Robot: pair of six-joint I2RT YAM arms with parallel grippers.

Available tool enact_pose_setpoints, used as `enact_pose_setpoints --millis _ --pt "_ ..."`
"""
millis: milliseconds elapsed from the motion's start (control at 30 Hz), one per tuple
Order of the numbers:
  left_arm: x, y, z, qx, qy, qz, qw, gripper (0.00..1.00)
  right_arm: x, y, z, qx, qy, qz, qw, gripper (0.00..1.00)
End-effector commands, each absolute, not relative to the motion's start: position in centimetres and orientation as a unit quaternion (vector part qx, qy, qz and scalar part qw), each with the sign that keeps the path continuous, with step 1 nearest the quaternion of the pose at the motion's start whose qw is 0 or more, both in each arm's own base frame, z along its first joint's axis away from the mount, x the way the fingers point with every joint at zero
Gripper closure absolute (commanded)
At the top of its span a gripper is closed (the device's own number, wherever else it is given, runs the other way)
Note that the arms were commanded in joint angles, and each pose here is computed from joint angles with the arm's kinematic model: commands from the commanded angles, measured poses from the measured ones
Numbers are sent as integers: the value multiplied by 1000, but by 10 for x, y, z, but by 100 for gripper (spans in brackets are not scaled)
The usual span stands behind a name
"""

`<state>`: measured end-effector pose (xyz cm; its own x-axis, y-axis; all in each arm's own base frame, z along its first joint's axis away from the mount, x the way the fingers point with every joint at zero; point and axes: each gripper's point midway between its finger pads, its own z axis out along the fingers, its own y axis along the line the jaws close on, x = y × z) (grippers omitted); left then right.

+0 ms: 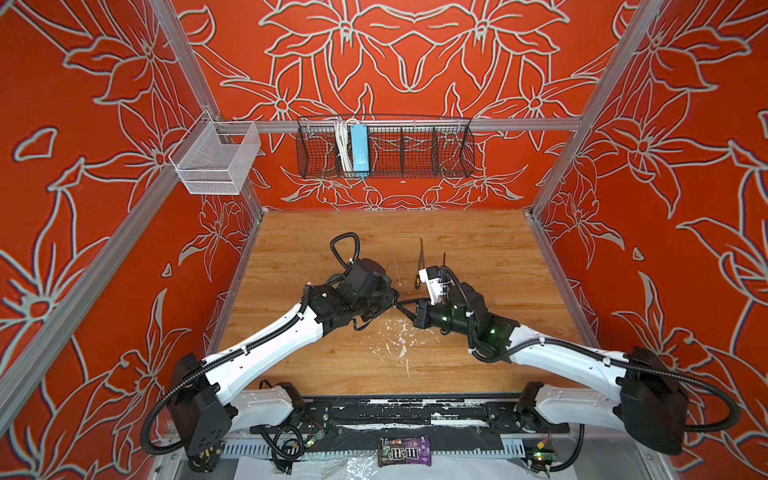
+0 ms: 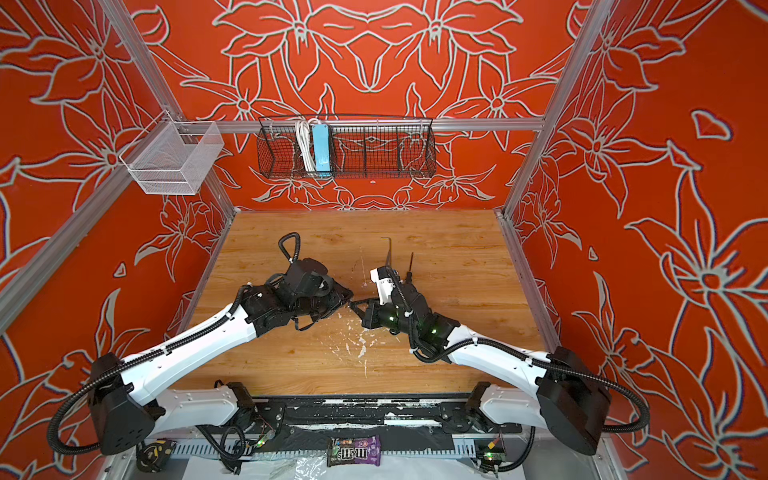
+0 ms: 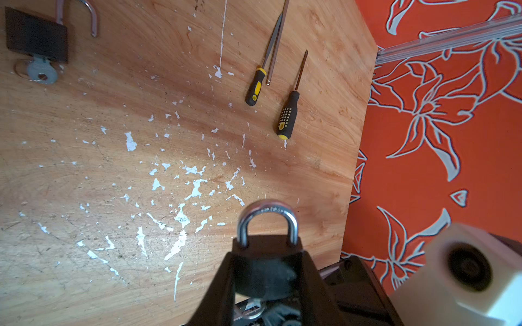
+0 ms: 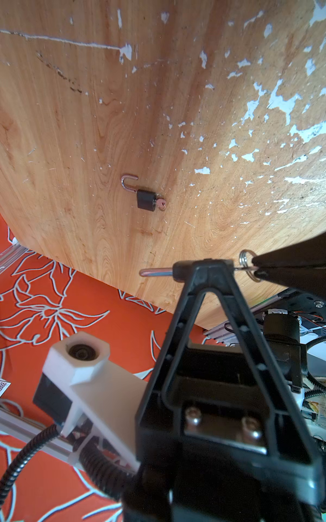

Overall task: Unlock with the key
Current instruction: 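Push the key into the padlock keyhole with the right gripper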

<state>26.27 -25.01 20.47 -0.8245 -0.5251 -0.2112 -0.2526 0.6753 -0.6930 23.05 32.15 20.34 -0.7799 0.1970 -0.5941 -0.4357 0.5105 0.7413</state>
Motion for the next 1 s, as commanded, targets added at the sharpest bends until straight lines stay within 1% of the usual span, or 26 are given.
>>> enact_pose_setpoints --millis 0,133,367,400,567,700,800,967 --pt "244 -278 215 -177 892 -387 154 100 246 325 230 -71 789 488 367 98" --pt "236 -288 218 -163 889 -404 140 100 250 325 233 -75 789 479 377 98" --pt "255 -268 222 -189 886 -382 185 100 241 327 228 -99 794 477 363 97" --pt "258 -265 221 -193 884 -382 186 100 239 326 226 -104 796 474 361 96" --pt "272 -253 224 -214 877 -369 221 100 229 313 218 -111 808 457 355 81" --pt "277 -247 229 -221 872 -364 241 100 226 302 215 -74 819 456 339 70" --pt "279 -245 230 -226 869 -365 248 100 221 305 222 -48 808 493 319 68" --pt "281 -247 228 -234 863 -373 248 100 225 307 222 -16 812 494 310 68"
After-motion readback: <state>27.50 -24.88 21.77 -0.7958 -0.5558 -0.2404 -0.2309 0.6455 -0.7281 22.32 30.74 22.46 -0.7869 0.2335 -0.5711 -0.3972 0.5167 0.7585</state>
